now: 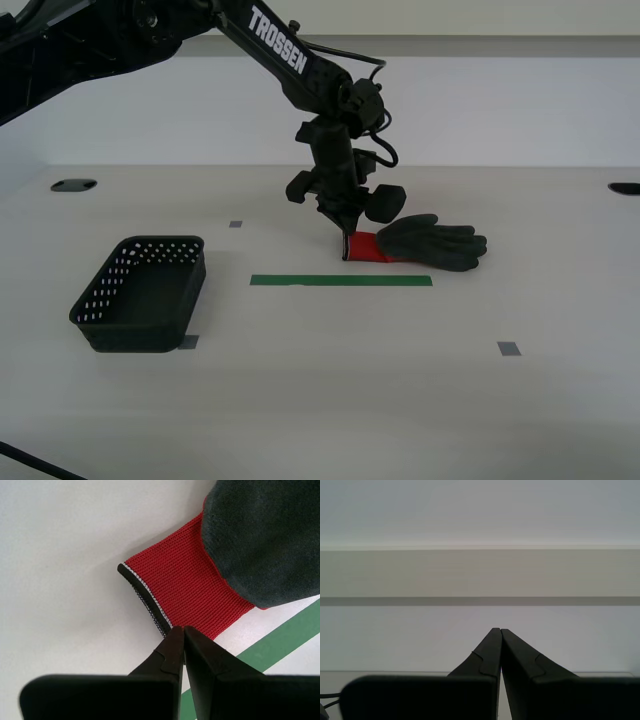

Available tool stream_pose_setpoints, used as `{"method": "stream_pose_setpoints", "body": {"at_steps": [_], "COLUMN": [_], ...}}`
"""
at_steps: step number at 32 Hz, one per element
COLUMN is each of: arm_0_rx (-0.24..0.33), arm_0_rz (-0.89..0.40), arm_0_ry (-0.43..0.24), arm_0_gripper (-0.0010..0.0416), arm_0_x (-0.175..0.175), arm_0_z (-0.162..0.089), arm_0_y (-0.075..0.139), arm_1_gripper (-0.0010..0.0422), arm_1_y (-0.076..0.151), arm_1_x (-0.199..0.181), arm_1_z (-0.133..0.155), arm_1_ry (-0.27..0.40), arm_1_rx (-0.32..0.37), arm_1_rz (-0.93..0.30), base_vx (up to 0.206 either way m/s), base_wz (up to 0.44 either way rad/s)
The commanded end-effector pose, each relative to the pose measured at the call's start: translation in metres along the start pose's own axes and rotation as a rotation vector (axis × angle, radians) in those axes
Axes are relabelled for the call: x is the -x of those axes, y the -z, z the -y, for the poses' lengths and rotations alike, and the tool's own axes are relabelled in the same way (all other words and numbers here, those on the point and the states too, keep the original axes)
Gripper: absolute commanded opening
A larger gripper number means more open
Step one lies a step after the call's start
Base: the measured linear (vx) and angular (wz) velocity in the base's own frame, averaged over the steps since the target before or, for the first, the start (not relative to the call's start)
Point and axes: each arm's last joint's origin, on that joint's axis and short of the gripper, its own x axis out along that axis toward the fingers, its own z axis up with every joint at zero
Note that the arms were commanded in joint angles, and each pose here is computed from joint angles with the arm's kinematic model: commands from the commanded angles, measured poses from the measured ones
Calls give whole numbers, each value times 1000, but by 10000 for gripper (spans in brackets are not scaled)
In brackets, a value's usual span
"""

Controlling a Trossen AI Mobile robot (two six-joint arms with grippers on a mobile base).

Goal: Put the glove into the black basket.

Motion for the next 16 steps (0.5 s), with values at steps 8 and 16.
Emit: {"method": "stream_pose_setpoints", "body": {"at_steps": [8, 16], "arm_0_rx": [0, 0], "arm_0_rz": [2, 2], "arm_0_ry": [2, 2], "arm_0_gripper": [1, 1], "arm_0_x": [0, 0], "arm_0_z": [0, 0], "arm_0_y": [0, 0], "arm_1_gripper": [92, 209], "arm_1_y": [1, 12], "arm_1_x": [0, -10], "arm_1_z": [-2, -6], "arm_1_ry": [20, -17], "arm_1_rx": [-10, 74], "arm_1_rz": [-9, -37], "base_vx": [0, 0], "base_wz": [0, 0]}}
